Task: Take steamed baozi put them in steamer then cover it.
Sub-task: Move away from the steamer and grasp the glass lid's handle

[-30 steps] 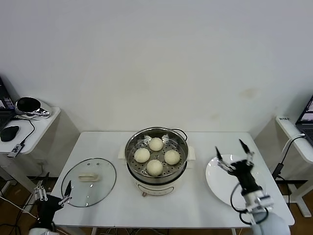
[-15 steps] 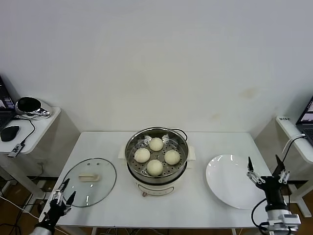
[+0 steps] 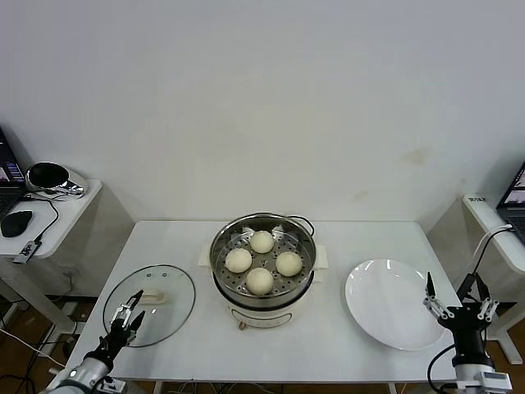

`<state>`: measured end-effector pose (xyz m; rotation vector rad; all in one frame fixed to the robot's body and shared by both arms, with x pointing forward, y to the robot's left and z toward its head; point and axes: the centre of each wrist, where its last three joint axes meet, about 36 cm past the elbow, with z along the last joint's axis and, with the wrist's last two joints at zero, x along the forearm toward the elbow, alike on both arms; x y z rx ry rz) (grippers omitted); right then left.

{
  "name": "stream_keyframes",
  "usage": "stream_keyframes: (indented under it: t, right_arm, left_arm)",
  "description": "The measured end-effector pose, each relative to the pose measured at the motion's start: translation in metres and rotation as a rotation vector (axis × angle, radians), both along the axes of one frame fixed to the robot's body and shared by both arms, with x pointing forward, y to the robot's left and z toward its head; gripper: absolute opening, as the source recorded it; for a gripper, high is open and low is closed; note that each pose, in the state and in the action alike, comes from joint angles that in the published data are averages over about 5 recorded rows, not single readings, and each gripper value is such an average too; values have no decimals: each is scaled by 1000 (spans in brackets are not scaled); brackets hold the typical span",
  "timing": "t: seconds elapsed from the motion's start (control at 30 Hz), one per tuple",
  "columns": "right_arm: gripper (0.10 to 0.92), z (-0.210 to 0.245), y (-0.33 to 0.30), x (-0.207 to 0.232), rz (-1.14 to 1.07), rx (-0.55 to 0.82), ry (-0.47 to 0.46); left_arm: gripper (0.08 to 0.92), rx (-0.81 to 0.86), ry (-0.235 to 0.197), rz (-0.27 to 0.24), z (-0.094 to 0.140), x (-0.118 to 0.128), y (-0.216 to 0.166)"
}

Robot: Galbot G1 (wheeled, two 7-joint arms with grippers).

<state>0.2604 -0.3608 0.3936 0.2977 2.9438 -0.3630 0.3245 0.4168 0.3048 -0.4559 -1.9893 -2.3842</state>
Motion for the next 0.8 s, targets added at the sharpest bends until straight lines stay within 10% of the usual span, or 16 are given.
stream_keyframes:
  t: [0.8]
  right_arm:
    - [823,-3,-4,-11,-22,-17,16]
  left_arm:
    - [823,45,-7,32,-12,74,13]
